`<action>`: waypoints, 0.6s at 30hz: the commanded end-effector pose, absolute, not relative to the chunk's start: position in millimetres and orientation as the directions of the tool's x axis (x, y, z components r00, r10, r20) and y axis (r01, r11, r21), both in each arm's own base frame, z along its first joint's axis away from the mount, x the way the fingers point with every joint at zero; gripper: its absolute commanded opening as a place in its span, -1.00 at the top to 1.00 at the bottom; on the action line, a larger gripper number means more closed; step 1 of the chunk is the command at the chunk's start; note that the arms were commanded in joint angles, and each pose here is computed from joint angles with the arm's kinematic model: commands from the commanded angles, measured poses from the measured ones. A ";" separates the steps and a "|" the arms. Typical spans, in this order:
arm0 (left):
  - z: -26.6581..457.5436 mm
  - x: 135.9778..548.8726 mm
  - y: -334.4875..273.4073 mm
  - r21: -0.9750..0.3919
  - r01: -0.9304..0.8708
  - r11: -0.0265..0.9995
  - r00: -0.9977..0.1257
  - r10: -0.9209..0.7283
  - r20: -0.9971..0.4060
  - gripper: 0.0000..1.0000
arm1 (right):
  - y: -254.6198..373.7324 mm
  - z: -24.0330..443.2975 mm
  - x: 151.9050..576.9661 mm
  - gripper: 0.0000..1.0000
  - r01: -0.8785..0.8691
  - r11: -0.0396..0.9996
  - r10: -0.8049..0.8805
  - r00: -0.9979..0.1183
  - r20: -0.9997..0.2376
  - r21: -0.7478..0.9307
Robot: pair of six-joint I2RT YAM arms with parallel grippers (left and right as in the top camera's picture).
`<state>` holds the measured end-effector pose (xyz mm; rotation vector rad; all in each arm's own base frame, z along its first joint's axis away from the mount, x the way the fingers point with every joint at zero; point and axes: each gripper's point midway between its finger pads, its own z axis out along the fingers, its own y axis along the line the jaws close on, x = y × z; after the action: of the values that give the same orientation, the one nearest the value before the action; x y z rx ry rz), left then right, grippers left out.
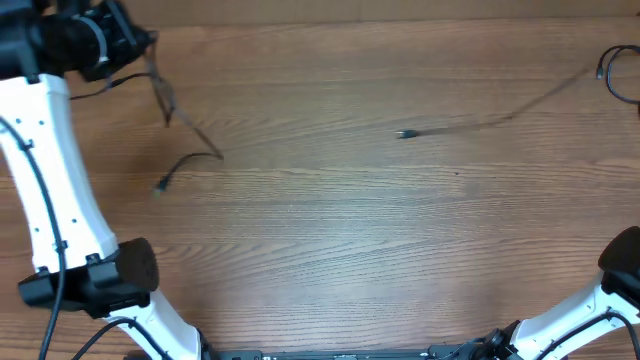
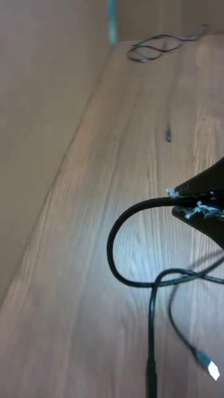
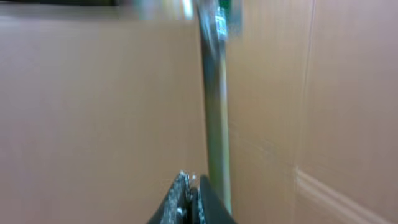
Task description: Untangle cables
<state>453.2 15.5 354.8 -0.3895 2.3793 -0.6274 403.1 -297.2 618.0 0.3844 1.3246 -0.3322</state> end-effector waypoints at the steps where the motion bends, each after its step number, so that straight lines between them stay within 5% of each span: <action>1: 390.5 446.6 -14.9 -0.489 0.007 0.872 -0.710 -0.340 -0.616 0.92 | -279.7 676.5 384.4 0.92 0.424 0.905 -0.145 0.395 -0.907 0.040; 5: 399.5 449.8 -36.4 -0.481 0.066 0.874 -0.697 -0.305 -0.649 0.92 | -282.0 695.2 374.2 0.92 0.465 0.885 -0.207 0.458 -0.864 0.035; 11: 398.3 454.9 -37.8 -0.436 0.024 0.899 -0.678 -0.306 -0.668 0.91 | -332.5 662.3 375.6 0.92 0.689 0.690 -0.443 0.158 -0.883 -0.223; 18: 394.6 450.7 -51.3 -0.438 0.034 0.898 -0.699 -0.292 -0.653 0.92 | -344.0 701.7 310.8 0.92 0.638 0.754 -0.448 0.326 -0.833 -0.155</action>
<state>460.5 -46.8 374.7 -0.1918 2.3315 -0.5550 349.1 -353.4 673.6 0.2550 1.0836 -0.7382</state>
